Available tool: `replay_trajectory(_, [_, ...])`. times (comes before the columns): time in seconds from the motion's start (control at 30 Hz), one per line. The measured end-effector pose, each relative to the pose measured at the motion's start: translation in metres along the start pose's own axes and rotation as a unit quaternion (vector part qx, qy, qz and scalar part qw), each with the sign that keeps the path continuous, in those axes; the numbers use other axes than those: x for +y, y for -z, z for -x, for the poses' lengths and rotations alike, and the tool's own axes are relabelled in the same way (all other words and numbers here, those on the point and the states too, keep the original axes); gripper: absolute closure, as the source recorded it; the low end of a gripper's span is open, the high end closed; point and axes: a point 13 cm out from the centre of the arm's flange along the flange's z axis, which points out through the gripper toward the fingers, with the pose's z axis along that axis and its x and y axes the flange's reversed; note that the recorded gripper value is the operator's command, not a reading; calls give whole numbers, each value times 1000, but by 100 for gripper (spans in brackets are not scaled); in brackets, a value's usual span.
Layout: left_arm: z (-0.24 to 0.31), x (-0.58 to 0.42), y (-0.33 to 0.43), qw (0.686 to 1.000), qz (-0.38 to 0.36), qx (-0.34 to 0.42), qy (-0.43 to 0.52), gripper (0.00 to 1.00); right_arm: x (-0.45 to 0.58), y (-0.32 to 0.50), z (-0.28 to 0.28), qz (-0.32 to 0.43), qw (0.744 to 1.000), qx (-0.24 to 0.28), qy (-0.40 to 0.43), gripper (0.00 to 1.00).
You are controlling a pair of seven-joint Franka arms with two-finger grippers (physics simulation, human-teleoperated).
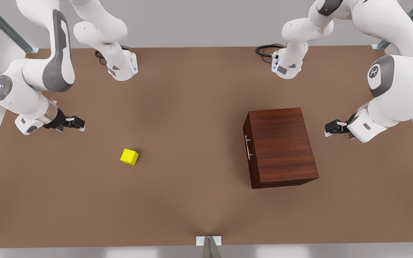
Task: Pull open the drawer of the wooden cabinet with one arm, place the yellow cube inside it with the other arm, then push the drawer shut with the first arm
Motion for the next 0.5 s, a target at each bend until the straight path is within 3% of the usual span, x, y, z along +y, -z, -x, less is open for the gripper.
replay_trajectory(0.13, [-2, -32, -8, 1000, 11, 8, -25, 0, 17, 1, 6, -1, 1000, -11, 17, 0])
replay_trajectory(0.3, [-33, -215, -77, 987, 60, 56, -141, 0, 32, 4, 10, -2, 999, -16, 33, 0])
replay_trajectory(0.5, [-25, -293, -172, 988, 84, 54, -115, 0, 42, 4, 14, -3, 999, -11, 43, 0])
